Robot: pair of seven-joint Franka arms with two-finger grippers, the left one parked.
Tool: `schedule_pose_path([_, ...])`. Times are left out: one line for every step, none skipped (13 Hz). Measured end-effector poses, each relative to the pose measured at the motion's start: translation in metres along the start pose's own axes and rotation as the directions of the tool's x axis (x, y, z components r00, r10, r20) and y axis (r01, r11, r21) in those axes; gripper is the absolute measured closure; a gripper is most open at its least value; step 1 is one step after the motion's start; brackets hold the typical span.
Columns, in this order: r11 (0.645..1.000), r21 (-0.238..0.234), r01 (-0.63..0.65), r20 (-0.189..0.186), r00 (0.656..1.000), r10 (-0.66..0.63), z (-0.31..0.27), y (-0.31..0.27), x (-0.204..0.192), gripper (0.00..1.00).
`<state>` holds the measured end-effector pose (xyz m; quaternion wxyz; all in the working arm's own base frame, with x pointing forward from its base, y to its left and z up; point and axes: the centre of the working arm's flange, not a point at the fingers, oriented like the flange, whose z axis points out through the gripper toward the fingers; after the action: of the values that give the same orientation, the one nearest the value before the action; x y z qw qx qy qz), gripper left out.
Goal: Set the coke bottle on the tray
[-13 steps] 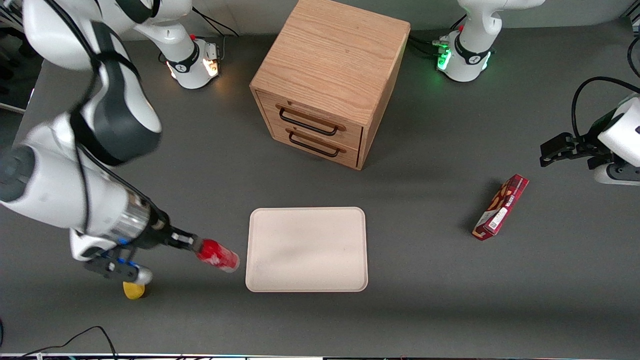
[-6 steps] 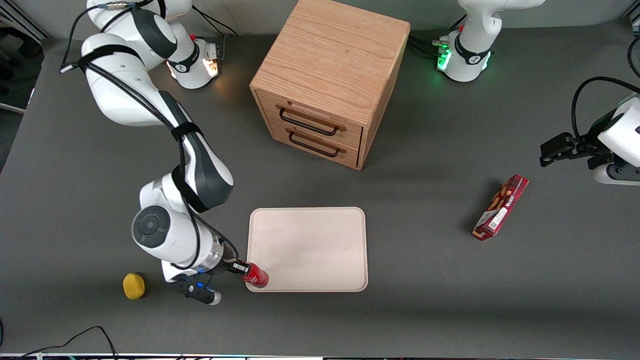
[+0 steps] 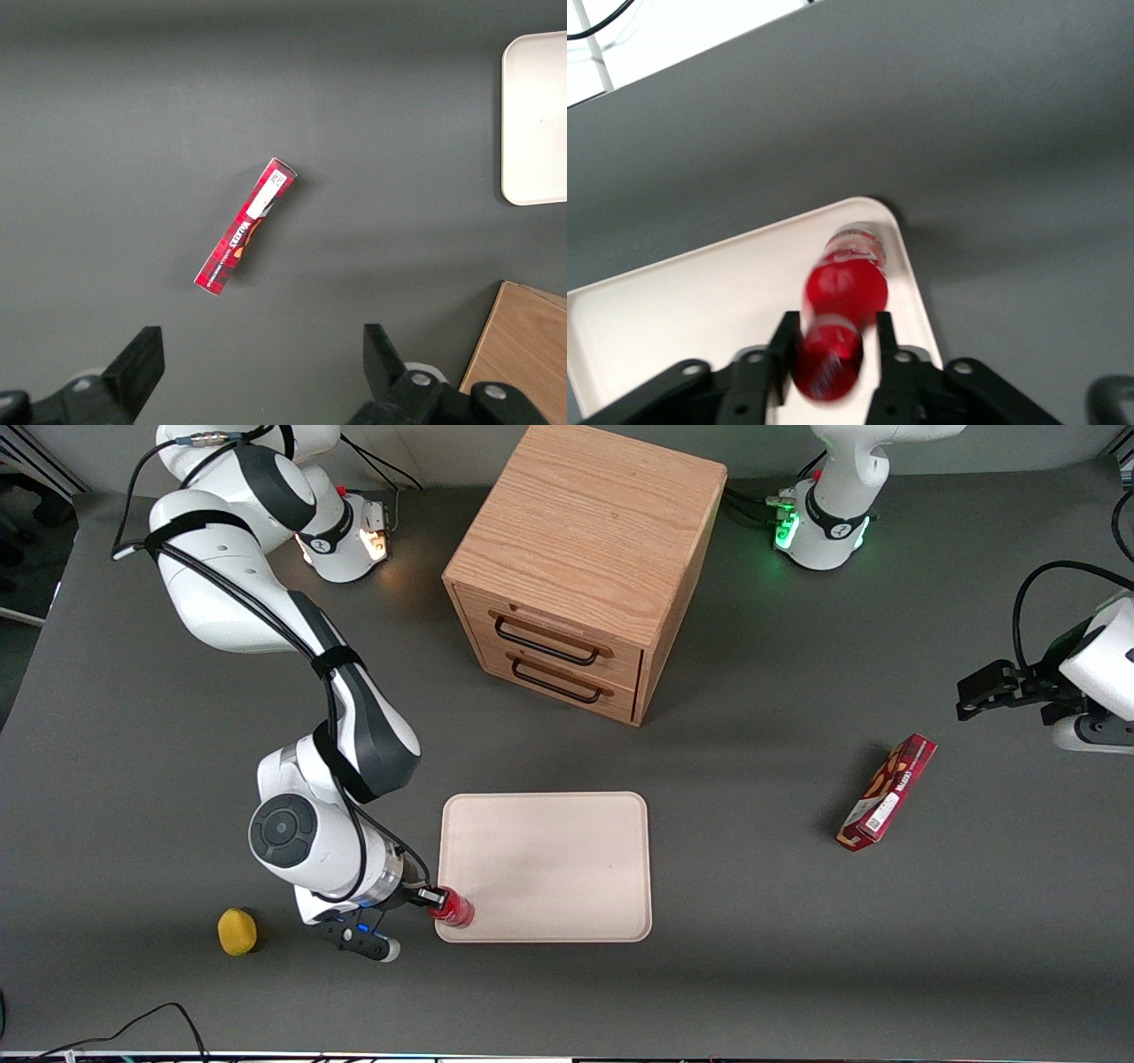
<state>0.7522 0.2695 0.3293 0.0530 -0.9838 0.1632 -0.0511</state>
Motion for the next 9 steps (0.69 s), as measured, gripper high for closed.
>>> schedule_pose_path([1.0, 0.0, 0.009, -0.004, 1.0, -0.009, -0.001, -0.003, -0.002, 0.39])
schedule_pose_path([1.0, -0.002, 0.013, 0.001, 1.0, -0.013, -0.004, -0.005, -0.003, 0.28])
schedule_pose_path([1.0, -0.009, 0.014, 0.014, 1.0, -0.014, -0.01, -0.005, -0.005, 0.19])
schedule_pose_path([1.0, -0.011, 0.013, 0.022, 1.0, -0.013, -0.022, -0.005, -0.005, 0.07])
schedule_pose_path([1.0, -0.016, 0.01, 0.024, 1.0, -0.01, -0.043, -0.002, -0.004, 0.0])
schedule_pose_path([1.0, -0.028, 0.01, 0.027, 1.0, -0.009, -0.073, 0.003, -0.003, 0.0])
schedule_pose_path([0.999, -0.048, 0.024, 0.033, 0.999, -0.023, -0.11, 0.011, -0.004, 0.0])
schedule_pose_path([0.996, -0.075, 0.056, 0.043, 0.998, -0.052, -0.153, 0.024, -0.007, 0.0])
schedule_pose_path([0.991, -0.103, 0.081, 0.052, 0.996, -0.076, -0.196, 0.039, -0.013, 0.0])
